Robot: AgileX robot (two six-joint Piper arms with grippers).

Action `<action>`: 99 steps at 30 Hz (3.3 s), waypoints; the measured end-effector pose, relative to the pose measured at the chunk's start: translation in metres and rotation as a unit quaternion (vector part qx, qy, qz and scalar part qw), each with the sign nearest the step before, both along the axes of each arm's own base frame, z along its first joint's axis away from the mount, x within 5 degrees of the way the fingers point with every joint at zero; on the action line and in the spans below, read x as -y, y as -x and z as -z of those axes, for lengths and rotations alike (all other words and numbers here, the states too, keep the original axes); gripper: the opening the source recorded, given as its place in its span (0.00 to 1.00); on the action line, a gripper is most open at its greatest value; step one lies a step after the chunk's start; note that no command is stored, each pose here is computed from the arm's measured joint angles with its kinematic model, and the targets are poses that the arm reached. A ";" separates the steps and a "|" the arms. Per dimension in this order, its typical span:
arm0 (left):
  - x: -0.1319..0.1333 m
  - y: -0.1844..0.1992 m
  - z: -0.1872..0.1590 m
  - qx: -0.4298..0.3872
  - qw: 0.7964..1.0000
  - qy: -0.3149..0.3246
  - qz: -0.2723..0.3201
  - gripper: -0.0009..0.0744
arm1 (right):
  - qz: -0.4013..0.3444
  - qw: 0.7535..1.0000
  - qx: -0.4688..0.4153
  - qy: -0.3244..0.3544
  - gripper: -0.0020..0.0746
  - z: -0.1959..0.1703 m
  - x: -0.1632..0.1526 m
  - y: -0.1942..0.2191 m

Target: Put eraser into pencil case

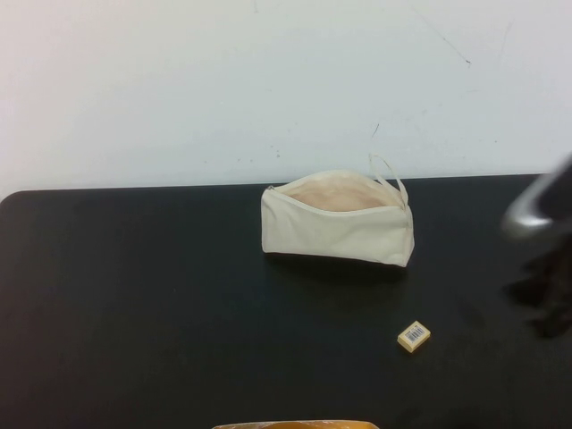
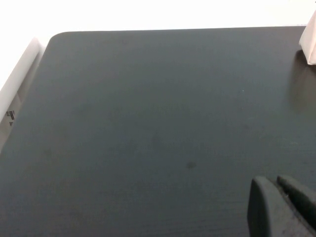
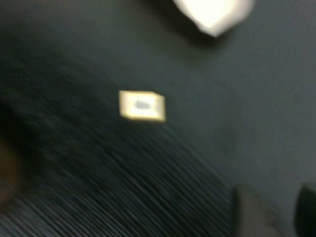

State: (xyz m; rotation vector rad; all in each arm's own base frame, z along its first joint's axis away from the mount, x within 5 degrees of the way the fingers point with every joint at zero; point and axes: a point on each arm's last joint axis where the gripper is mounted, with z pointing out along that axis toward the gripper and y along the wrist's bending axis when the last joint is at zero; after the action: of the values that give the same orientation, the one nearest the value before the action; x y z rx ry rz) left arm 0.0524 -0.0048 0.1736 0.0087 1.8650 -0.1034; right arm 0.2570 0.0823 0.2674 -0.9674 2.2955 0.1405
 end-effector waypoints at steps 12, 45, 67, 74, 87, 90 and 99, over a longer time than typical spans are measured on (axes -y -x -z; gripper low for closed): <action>0.000 0.000 0.000 0.000 1.000 0.000 0.000 0.01 | -0.086 0.991 -0.096 0.034 0.66 0.076 -0.077 -0.048; 0.000 0.000 0.000 0.000 1.000 0.000 0.000 0.01 | -0.116 0.973 -0.190 0.063 0.41 0.095 -0.098 -0.086; 0.000 0.000 0.000 0.000 1.000 0.000 0.000 0.01 | -0.078 0.989 0.113 -0.046 0.42 -0.008 -0.140 -0.185; 0.000 0.000 0.000 0.000 1.000 0.000 0.000 0.01 | -0.083 0.992 0.083 -0.048 0.58 0.001 -0.142 -0.184; 0.000 0.000 0.000 0.000 1.000 0.000 0.000 0.01 | -0.116 0.989 0.075 -0.055 0.45 -0.103 -0.133 -0.152; 0.000 0.000 0.000 0.000 1.000 0.000 0.000 0.01 | -0.117 0.989 0.086 -0.022 0.25 -0.128 -0.120 -0.135; 0.000 0.000 0.000 0.000 1.000 0.000 0.000 0.01 | -0.038 0.980 0.194 0.025 0.03 -0.232 -0.062 -0.055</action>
State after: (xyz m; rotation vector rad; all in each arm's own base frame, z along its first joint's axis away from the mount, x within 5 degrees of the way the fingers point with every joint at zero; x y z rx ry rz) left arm 0.0524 -0.0048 0.1736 0.0087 1.8650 -0.1034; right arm 0.3121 0.1440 0.4991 -1.0100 1.9129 -0.0698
